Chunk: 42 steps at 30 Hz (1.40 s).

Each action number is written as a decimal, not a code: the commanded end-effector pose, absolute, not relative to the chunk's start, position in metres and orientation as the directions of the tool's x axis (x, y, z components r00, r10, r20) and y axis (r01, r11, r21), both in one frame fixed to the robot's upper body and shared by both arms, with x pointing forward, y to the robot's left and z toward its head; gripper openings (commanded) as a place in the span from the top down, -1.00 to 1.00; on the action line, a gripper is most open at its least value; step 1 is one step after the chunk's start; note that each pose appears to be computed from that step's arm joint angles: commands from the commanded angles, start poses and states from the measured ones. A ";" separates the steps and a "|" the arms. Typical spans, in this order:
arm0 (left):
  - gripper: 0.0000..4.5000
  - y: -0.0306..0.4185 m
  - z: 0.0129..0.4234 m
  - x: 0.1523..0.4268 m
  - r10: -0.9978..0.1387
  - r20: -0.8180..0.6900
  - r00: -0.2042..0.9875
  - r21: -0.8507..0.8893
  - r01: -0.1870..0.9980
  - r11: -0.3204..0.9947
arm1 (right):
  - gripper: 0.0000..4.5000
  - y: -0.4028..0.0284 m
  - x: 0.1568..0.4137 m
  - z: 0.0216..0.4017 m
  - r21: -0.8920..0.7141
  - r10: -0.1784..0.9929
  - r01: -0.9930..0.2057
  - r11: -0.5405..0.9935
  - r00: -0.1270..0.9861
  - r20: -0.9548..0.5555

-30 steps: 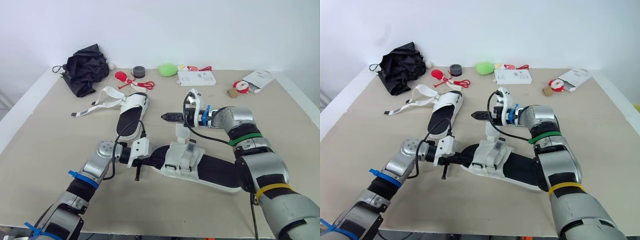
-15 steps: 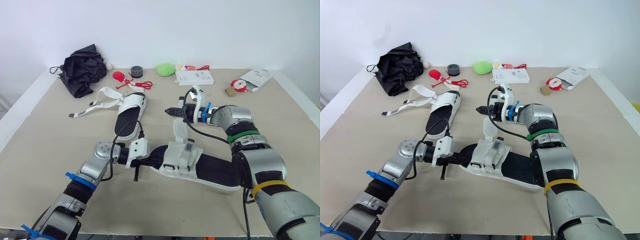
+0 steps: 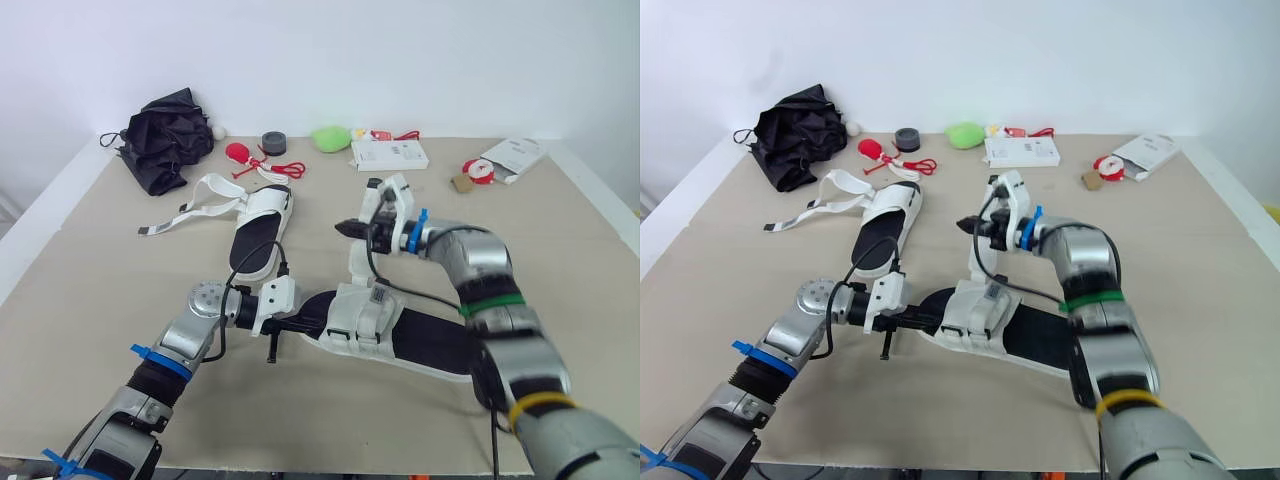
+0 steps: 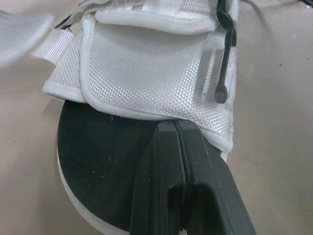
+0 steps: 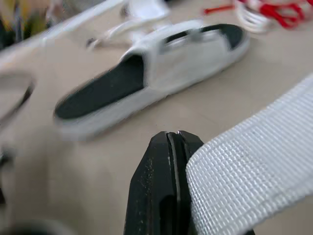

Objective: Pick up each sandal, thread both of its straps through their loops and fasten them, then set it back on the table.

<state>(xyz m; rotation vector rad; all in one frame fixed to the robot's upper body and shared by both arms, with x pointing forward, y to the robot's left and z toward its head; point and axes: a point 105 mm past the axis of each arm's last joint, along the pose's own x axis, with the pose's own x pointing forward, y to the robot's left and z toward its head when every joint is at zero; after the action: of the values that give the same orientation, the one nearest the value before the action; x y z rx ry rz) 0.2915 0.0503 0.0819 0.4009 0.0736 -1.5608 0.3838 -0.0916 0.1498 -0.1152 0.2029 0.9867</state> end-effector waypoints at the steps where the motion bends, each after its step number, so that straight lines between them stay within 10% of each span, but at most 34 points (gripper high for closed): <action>1: 1.00 0.068 0.018 0.276 -0.878 -0.479 -0.014 -0.002 1.000 -0.015 | 0.97 -0.081 0.371 0.191 -0.285 0.806 -0.791 0.541 0.584 -0.091; 9: 1.00 0.062 0.017 0.278 -0.879 -0.477 -0.027 -0.004 1.000 -0.029 | 0.97 -0.071 0.331 0.201 -0.853 0.812 -0.419 0.312 0.584 0.010; 28: 1.00 0.060 0.017 0.281 -0.877 -0.479 -0.047 -0.006 0.999 -0.050 | 0.97 -0.061 0.261 0.191 -0.996 0.948 -0.045 -0.076 0.306 -0.086; 39: 1.00 0.058 0.018 0.283 -0.873 -0.483 -0.064 -0.006 0.998 -0.070 | -0.98 -0.069 0.255 0.168 -0.973 0.925 -0.082 -0.214 0.303 -0.229; 42: 1.00 0.058 0.018 0.283 -0.871 -0.486 -0.071 -0.008 0.997 -0.077 | -0.98 -0.094 0.252 0.172 -0.948 0.880 -0.132 -0.289 0.354 -0.317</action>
<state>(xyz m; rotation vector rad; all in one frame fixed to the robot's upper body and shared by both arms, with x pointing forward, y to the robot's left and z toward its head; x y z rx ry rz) 0.2995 0.0409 0.0803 0.3816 0.0914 -1.6037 0.2553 -0.0832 0.1636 -1.4939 -0.7326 1.1738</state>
